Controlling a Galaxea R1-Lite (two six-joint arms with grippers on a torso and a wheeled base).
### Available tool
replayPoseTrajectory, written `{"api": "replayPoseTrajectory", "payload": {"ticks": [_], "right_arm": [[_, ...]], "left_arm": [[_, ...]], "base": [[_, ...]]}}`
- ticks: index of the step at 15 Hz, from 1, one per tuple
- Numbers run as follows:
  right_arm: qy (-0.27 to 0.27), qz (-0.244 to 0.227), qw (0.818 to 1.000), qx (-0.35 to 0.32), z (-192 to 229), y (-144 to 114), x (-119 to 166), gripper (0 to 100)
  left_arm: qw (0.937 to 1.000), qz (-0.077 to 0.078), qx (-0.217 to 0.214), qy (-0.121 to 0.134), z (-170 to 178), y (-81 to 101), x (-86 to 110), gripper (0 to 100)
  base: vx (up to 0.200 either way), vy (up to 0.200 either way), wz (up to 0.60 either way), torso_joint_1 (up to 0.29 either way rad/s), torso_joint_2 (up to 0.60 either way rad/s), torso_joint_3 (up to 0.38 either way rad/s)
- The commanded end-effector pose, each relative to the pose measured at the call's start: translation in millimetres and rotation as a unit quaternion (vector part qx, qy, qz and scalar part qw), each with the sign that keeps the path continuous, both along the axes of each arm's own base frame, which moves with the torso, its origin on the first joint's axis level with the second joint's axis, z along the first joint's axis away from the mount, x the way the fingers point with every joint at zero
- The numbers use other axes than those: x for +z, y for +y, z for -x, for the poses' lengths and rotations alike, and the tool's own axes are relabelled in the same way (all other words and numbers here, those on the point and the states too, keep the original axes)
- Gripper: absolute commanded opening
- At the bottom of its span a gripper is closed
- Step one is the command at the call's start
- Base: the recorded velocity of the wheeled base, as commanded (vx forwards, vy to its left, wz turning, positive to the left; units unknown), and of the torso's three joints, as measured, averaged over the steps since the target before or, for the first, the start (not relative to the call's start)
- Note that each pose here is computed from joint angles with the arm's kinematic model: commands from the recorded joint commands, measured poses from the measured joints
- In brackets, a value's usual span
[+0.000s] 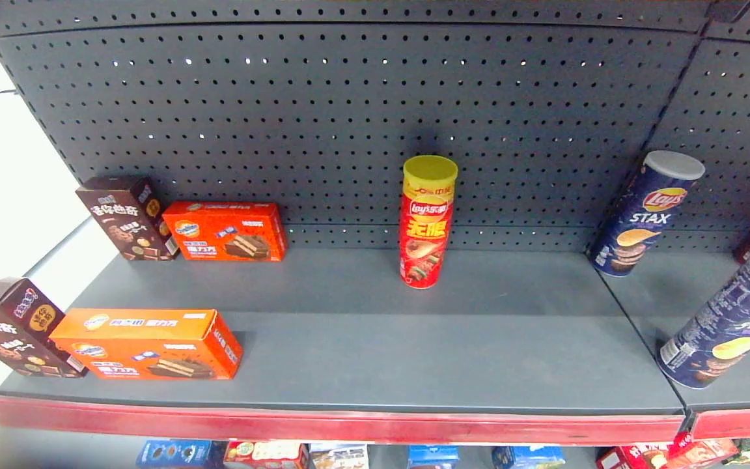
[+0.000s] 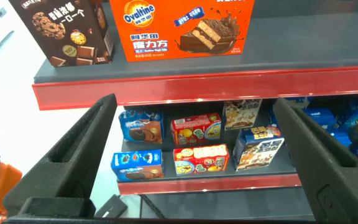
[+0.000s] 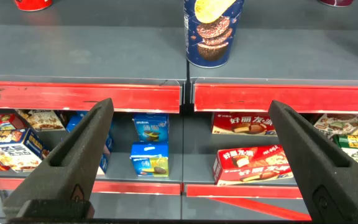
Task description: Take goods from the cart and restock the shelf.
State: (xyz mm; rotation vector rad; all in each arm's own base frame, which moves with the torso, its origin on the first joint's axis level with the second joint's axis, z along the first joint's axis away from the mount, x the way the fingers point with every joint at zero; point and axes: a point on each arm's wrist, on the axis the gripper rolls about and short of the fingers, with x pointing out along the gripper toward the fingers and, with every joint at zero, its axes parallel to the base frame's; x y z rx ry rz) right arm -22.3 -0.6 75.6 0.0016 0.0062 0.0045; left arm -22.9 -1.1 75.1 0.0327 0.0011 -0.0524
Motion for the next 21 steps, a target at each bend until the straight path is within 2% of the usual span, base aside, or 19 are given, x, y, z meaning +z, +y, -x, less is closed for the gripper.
{"api": "replayPoseTrajectory", "payload": {"ticks": [1,10,21], "right_arm": [[-0.001,0.000,1.000,0.000,0.0,0.0,0.2,100],[0.000,0.000,1.000,0.000,0.0,0.0,0.0,100],[0.000,0.000,1.000,0.000,0.0,0.0,0.0,100]], "left_arm": [[1.0000,0.000,0.000,0.001,-0.1,0.0,0.0,100],[1.0000,0.000,0.000,0.001,-0.1,0.0,0.0,100],[1.0000,0.001,0.000,0.001,-0.1,0.0,0.0,100]], "base": [[0.000,0.000,0.00,0.000,0.00,0.000],[0.000,0.000,0.00,0.000,0.00,0.000],[0.000,0.000,0.60,0.002,0.00,0.004]]}}
